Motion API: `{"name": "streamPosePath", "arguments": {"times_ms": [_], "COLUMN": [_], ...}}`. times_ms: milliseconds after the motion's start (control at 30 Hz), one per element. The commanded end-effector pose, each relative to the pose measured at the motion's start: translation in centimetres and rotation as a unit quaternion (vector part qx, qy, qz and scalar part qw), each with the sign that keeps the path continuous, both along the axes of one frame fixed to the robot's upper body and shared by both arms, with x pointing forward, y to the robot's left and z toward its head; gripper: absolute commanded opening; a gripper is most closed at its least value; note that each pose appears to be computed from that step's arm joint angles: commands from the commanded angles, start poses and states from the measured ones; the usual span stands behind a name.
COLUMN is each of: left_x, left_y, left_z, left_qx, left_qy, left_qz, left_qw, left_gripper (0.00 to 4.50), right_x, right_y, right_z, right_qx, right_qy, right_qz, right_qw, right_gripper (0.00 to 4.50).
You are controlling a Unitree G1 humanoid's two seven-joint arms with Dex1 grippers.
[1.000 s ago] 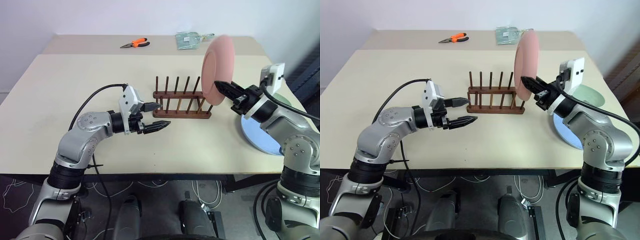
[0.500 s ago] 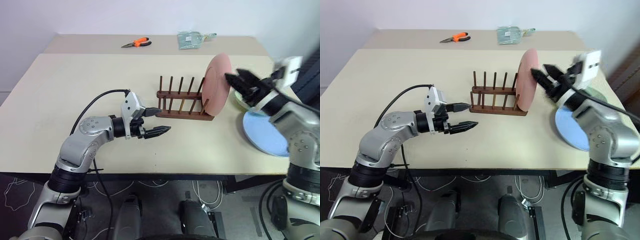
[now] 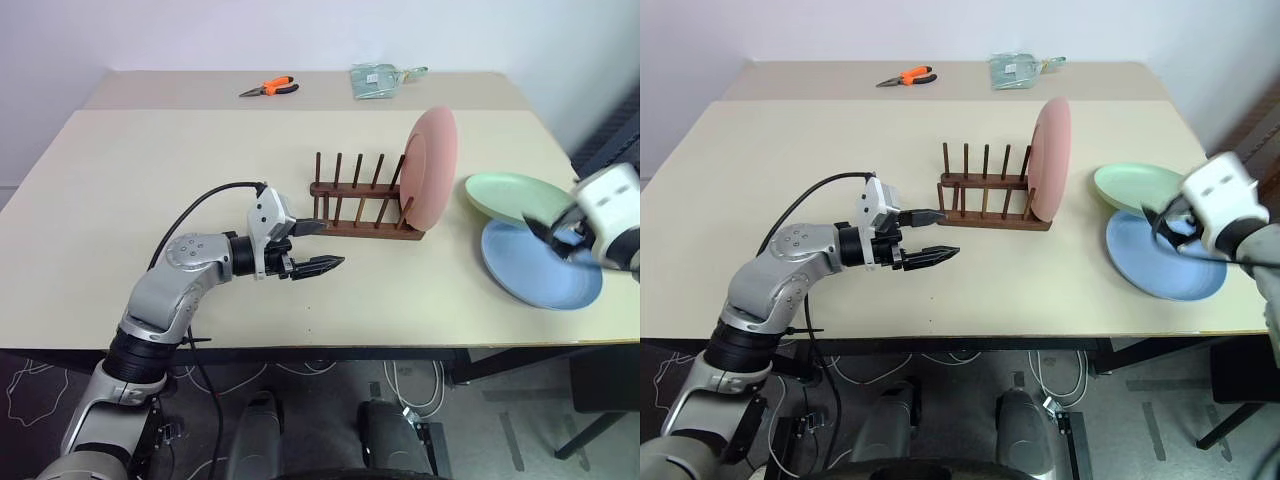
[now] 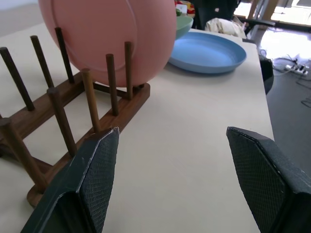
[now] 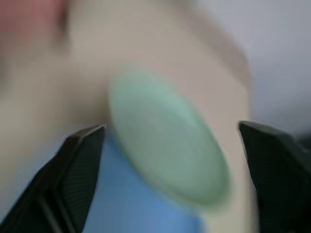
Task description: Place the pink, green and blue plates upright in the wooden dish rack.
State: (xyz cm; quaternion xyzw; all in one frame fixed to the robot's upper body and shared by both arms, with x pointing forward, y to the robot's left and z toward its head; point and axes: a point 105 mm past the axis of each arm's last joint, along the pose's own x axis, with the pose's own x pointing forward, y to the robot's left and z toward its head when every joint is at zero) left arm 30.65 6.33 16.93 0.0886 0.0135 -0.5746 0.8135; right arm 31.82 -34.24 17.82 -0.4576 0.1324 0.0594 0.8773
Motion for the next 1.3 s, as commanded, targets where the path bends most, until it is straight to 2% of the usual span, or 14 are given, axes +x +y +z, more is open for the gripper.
{"name": "streamPosePath", "arguments": {"times_ms": [33, 267, 300, 333, 567, 733, 833, 867, 900, 967, 1067, 1100, 1200, 1300], "left_x": [0.0, -0.1, -0.1, -0.1, -0.3, -0.2, -0.2, -0.2, -0.1, 0.0, 0.4, 0.8, 1.8, 2.4], "left_y": [-0.3, -0.1, 0.0, 0.1, 0.4, 0.4, 0.5, 0.5, 0.5, 0.5, 0.8, 1.1, 2.1, 3.0], "left_z": [1.1, 0.9, 0.9, 0.9, 0.8, 0.8, 0.9, 0.9, 0.9, 1.0, 1.0, 1.1, 1.5, 1.5], "left_qx": [-0.004, 0.000, 0.002, 0.003, 0.004, 0.004, 0.004, 0.004, 0.004, -0.002, -0.004, -0.004, -0.008, -0.003], "left_qy": [-0.027, -0.027, -0.027, -0.028, -0.028, -0.029, -0.030, -0.030, -0.030, -0.029, -0.031, -0.035, -0.041, -0.044], "left_qz": [-0.010, -0.004, -0.002, 0.000, 0.009, 0.010, 0.010, 0.010, 0.010, 0.010, 0.018, 0.026, 0.050, 0.064], "left_qw": [1.000, 1.000, 1.000, 1.000, 1.000, 1.000, 0.999, 0.999, 0.999, 1.000, 0.999, 0.999, 0.998, 0.997], "left_gripper": [3.64, 3.64, 3.64, 3.64, 3.64, 3.64, 3.64, 3.64, 3.64, 3.64, 3.64, 3.64, 3.64, 3.64], "right_x": [1.2, 3.4, 3.6, 3.8, 3.8, 3.5, 3.0, 2.7, 2.2, 0.5, -1.5, -2.5, -5.0, -5.8], "right_y": [-0.2, -0.3, -0.3, -0.3, 0.1, 0.3, 1.0, 1.7, 2.4, 3.8, 5.5, 6.8, 11.2, 15.2], "right_z": [0.7, -2.3, -2.6, -2.9, -3.1, -0.1, 3.4, 5.4, 8.0, 12.2, 15.6, 16.9, 19.4, 19.2], "right_qx": [-0.110, -0.169, -0.168, -0.170, -0.176, -0.172, -0.110, -0.044, 0.040, 0.206, 0.361, 0.422, 0.546, 0.604], "right_qy": [-0.027, -0.003, 0.000, 0.004, -0.001, -0.056, -0.126, -0.171, -0.228, -0.313, -0.359, -0.367, -0.331, -0.258], "right_qz": [0.034, 0.068, 0.070, 0.073, 0.084, 0.072, 0.059, 0.056, 0.055, 0.076, 0.121, 0.159, 0.274, 0.327], "right_qw": [0.993, 0.983, 0.983, 0.983, 0.981, 0.981, 0.984, 0.983, 0.971, 0.924, 0.852, 0.814, 0.719, 0.679], "right_gripper": [4.44, 4.44, 3.90, 3.61, 0.04, 0.04, 0.04, 0.04, 0.04, 0.04, 0.04, 0.04, 0.04, 0.04]}}
